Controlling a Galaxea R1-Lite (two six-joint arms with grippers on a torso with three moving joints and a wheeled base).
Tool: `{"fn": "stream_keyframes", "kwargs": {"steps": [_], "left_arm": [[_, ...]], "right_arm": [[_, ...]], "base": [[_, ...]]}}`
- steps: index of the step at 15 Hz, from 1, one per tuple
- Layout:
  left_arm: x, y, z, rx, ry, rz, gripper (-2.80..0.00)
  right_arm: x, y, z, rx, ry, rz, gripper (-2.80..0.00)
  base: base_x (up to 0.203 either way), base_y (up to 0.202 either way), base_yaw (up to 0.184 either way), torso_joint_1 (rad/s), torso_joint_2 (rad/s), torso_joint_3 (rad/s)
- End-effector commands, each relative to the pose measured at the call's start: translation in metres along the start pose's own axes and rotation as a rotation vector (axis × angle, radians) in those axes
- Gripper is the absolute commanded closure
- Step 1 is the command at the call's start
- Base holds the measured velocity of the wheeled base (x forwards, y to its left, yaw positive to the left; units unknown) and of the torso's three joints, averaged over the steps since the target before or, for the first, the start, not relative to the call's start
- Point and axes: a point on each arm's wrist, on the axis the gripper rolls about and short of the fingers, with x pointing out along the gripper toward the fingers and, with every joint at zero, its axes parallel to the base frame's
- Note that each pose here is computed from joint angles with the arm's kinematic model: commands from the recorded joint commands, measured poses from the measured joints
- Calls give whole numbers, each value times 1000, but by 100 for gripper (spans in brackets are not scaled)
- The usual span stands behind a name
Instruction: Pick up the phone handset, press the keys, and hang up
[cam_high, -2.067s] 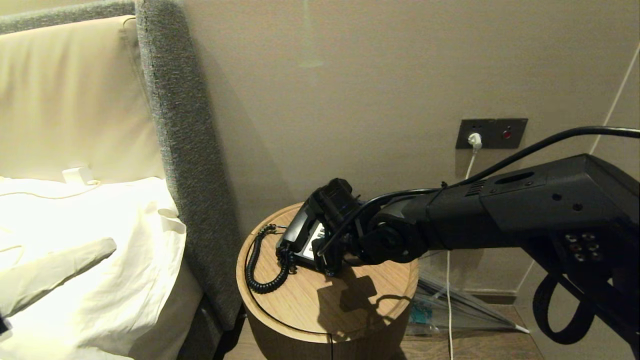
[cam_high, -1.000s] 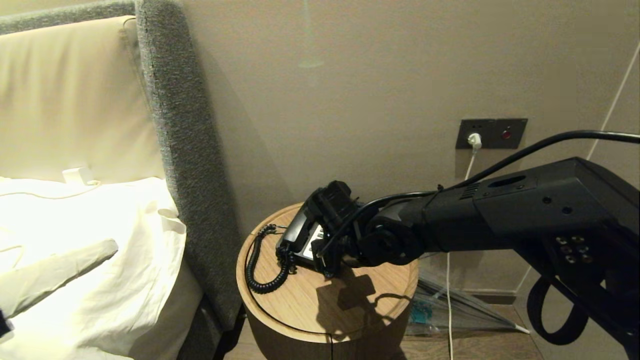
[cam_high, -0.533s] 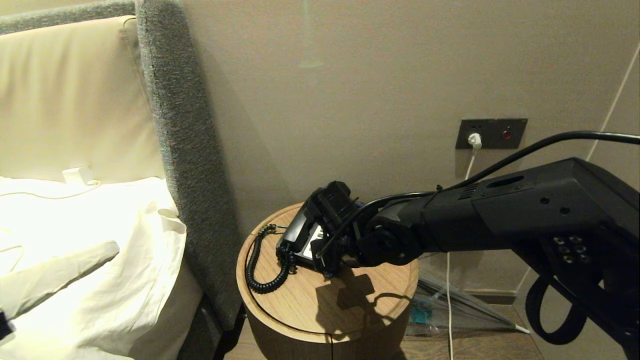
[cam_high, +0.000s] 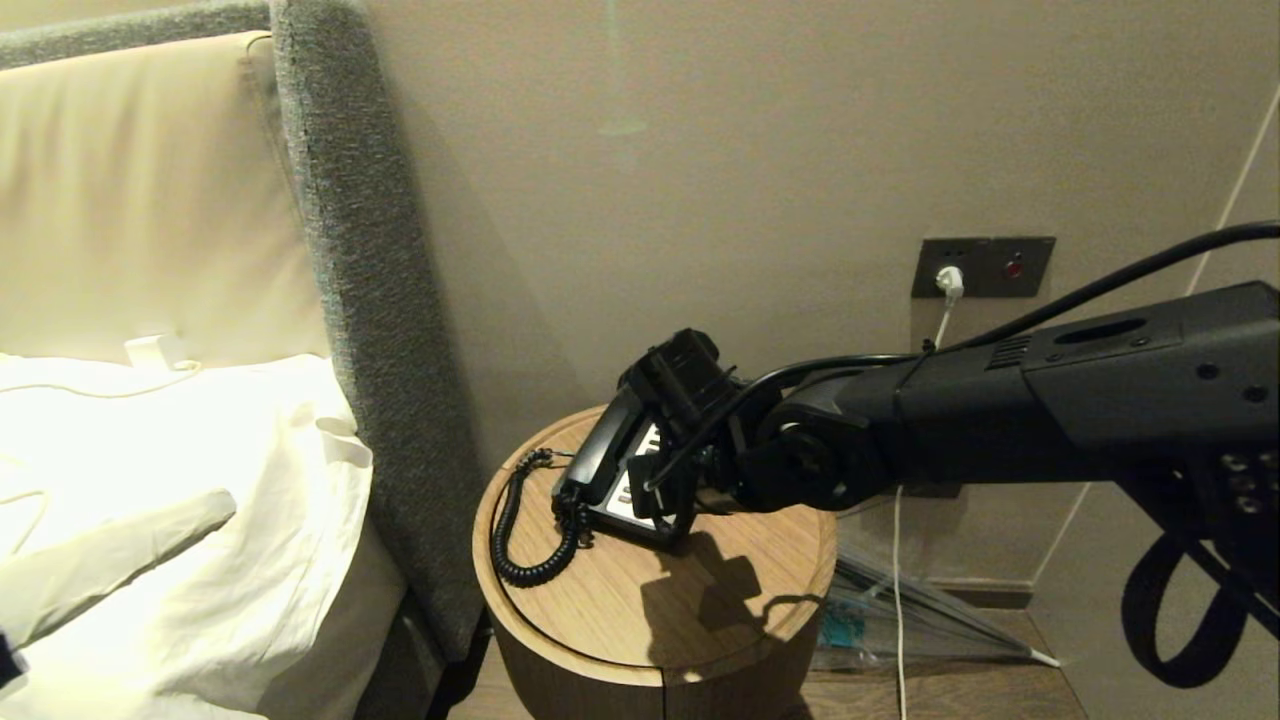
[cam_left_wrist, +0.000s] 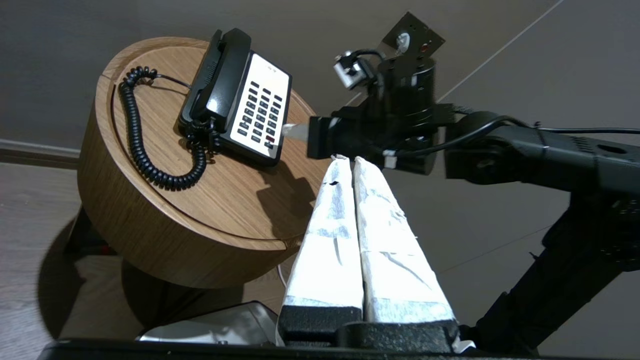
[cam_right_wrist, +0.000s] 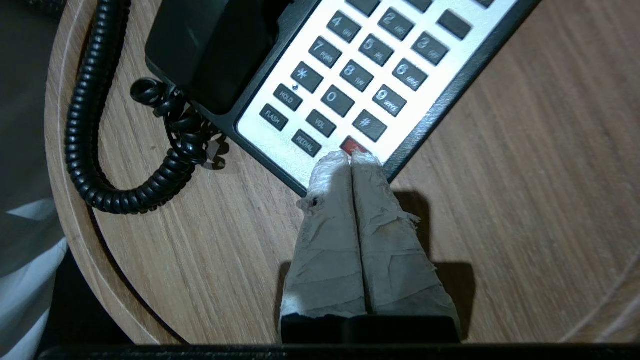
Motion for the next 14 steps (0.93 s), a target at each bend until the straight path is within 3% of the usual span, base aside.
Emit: {"fn": "stream_keyframes", "kwargs": {"steps": [1, 10, 11, 14], "left_arm": [[-1, 1, -2, -3, 3, 3, 0], [-10, 6, -7, -4, -19, 12, 0], [-14, 10, -12, -5, -41, 39, 0], [-22, 26, -19, -13, -164, 235, 0]], "right_arm": [[-15, -1, 7, 13, -33, 12, 0], [-44, -2, 17, 33, -106, 9, 0], [-47, -2, 19, 35, -114, 11, 0], [-61, -3, 26, 53, -154, 36, 0]], "base": [[0, 0, 0, 0, 0, 0], [0, 0, 0, 0, 0, 0], [0, 0, 0, 0, 0, 0], [0, 0, 0, 0, 0, 0]]}}
